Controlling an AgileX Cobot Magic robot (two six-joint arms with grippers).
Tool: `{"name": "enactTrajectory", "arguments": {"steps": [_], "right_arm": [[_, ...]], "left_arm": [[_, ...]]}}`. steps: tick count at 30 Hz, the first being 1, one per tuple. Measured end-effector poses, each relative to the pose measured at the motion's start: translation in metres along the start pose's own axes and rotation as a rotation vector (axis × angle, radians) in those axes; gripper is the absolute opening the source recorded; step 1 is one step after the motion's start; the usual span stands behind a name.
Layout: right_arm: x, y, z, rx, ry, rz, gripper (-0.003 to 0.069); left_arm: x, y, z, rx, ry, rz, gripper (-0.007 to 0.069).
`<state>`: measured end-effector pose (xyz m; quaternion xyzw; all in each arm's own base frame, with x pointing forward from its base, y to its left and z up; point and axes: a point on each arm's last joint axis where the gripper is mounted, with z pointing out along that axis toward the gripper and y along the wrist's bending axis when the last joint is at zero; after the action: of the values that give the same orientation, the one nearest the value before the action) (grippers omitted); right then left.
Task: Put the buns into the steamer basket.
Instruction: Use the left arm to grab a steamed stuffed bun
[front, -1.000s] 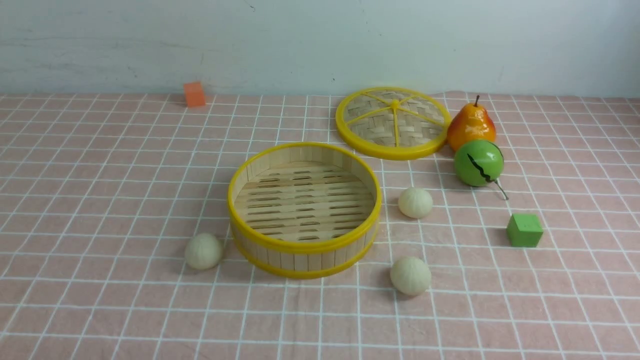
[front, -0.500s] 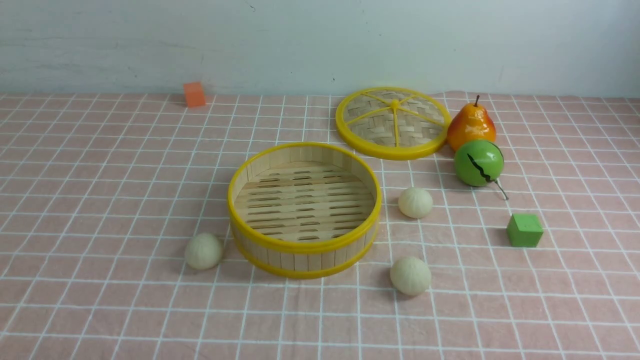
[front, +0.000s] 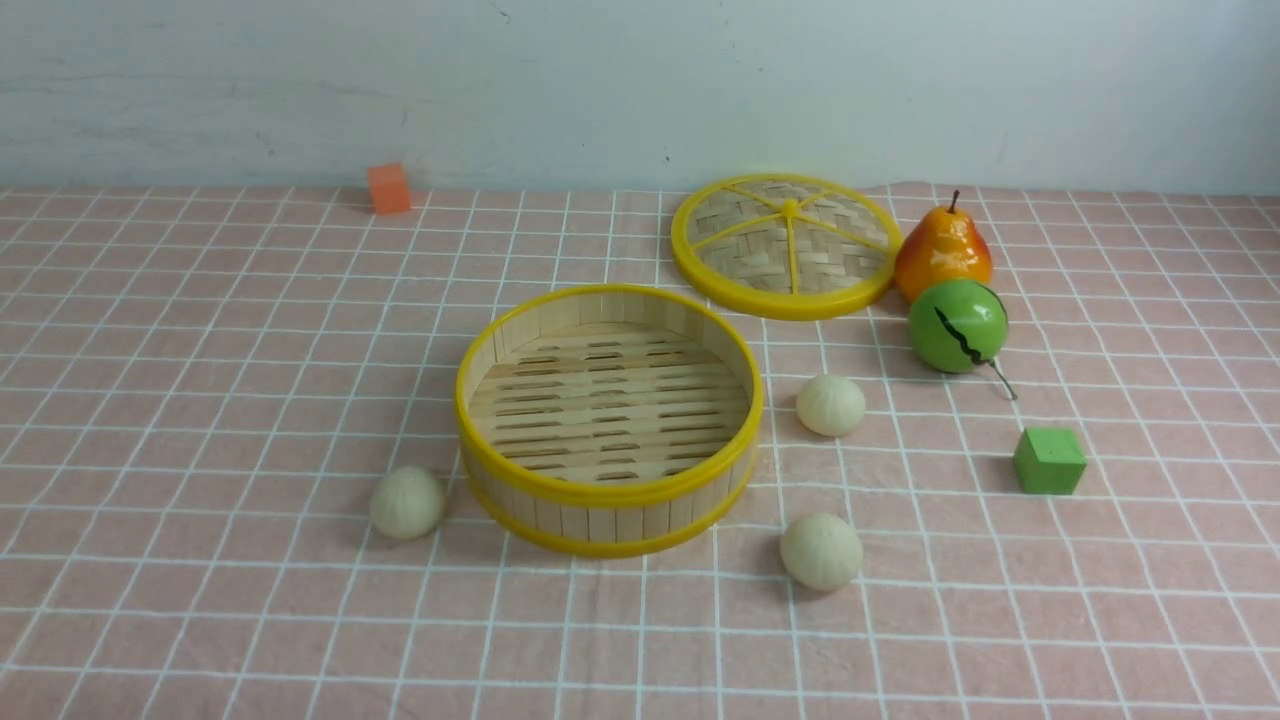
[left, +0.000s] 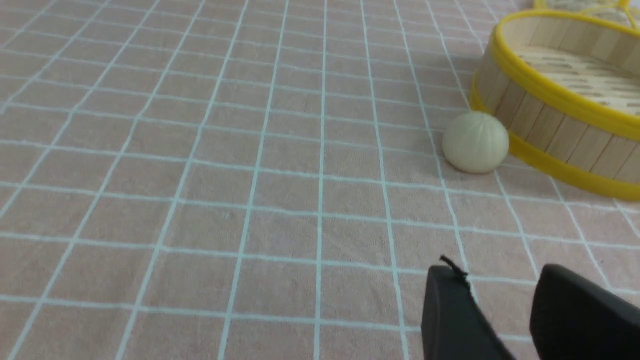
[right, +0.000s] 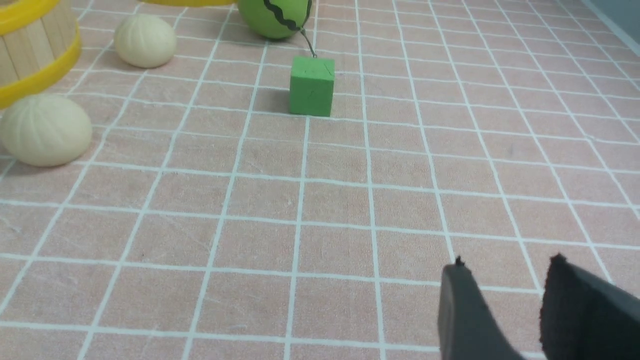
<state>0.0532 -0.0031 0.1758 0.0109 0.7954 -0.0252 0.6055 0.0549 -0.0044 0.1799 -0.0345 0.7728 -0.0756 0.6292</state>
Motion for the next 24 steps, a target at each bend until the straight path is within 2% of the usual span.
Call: {"name": "enactTrajectory", "arguments": {"steps": [5,11,14,16,18,19,22,24], "right_arm": [[-0.014,0.0,-0.001,0.002,-0.167,-0.001,0.0239],[-0.05,0.0,-0.016,-0.001,-0.605,0.022,0.0239],[-0.067,-0.001,-0.03,-0.034,-0.84,0.096,0.0239],[-0.072,-0.001,-0.036,-0.068,-0.927,0.16,0.0239],[-0.073,-0.001,-0.037,-0.083,-0.943,0.186,0.0239],[-0.073,-0.001,-0.036,-0.1,-0.941,0.223,0.0239],[-0.077,-0.001,-0.03,-0.126,-0.892,0.286,0.0234],[-0.082,-0.001,-0.03,-0.13,-0.883,0.298,0.0223]], "left_arm": [[-0.016,-0.002,-0.001,0.024,-0.186,0.0,0.0237],[-0.041,-0.005,-0.01,0.064,-0.474,-0.016,0.0237],[-0.052,-0.005,-0.017,0.114,-0.607,-0.168,0.0237],[-0.057,-0.004,-0.02,0.168,-0.664,-0.344,0.0237],[-0.058,-0.004,-0.021,0.188,-0.673,-0.403,0.0237],[-0.059,-0.003,-0.022,0.224,-0.681,-0.5,0.0237],[-0.063,-0.003,-0.026,0.299,-0.73,-0.643,0.0237],[-0.065,-0.003,-0.028,0.316,-0.754,-0.66,0.0236]]}}
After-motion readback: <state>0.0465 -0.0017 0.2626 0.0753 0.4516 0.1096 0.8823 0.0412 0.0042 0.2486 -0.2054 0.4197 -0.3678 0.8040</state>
